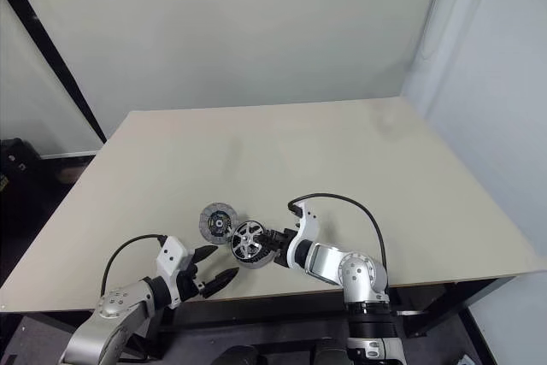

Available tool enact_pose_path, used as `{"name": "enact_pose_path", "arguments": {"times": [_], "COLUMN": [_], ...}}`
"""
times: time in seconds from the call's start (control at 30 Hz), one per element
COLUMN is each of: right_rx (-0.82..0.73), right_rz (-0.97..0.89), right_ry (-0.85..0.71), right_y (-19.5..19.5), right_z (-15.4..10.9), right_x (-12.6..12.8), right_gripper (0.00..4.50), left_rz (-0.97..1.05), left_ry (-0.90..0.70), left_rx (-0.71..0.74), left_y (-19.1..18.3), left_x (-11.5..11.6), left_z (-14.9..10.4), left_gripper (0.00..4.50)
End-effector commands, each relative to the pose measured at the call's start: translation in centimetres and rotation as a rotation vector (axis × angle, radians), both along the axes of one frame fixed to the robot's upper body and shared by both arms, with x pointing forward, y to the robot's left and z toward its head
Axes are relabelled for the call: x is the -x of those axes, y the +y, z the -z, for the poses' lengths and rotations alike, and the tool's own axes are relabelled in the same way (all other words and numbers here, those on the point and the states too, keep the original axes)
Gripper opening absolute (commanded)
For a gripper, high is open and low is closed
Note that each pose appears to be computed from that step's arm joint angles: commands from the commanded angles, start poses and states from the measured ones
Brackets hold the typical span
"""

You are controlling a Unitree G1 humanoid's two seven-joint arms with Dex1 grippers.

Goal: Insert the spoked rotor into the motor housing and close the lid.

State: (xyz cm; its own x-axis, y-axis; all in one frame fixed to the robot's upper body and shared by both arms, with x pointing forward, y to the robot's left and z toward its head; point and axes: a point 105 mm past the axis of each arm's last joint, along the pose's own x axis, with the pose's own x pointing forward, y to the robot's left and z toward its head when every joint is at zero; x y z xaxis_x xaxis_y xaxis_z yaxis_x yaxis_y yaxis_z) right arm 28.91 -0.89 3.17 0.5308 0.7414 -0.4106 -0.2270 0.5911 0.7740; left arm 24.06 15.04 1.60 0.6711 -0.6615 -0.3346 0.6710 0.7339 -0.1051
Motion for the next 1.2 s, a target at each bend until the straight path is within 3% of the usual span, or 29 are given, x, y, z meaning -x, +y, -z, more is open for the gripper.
{"name": "enact_pose_path", "arguments": {"times": [0.03,0.07,0.33,0.53,0.7,0.8,1.0,1.2], "right_rx": [-0.085,-0.084,-0.020,0.137,0.187,0.210,0.312,0.433], "right_rz": [-0.027,-0.022,-0.015,0.047,-0.032,-0.087,-0.197,-0.223], "right_ry": [-0.084,-0.096,-0.250,-0.361,-0.482,-0.547,-0.689,-0.738], "right_y": [1.8,1.7,0.1,-2.1,-1.7,-0.9,0.4,0.9], "right_z": [-2.7,-2.9,-5.1,-5.2,-5.5,-5.5,-4.9,-2.1], "right_x": [0.2,0.1,-0.6,-2.0,-1.6,-1.0,-0.3,-1.1], "right_gripper": [2.43,2.73,2.73,2.73,2.73,2.12,0.04,0.01], "left_rz": [0.017,0.017,0.018,0.021,0.022,0.022,0.018,0.016], "left_ry": [-0.058,-0.058,-0.059,-0.060,-0.059,-0.060,-0.062,-0.064], "left_rx": [-0.002,-0.001,0.002,0.001,-0.002,-0.004,-0.009,-0.010], "left_y": [-0.4,-0.4,-0.5,-0.5,-0.4,-0.4,-0.2,-0.1], "left_x": [-0.5,-0.5,-0.5,-0.6,-0.6,-0.6,-0.7,-0.7], "left_z": [-1.3,-1.3,-1.3,-1.3,-1.3,-1.3,-1.4,-1.5], "left_gripper": [4.50,4.50,4.50,4.50,4.50,4.50,4.50,4.50]}}
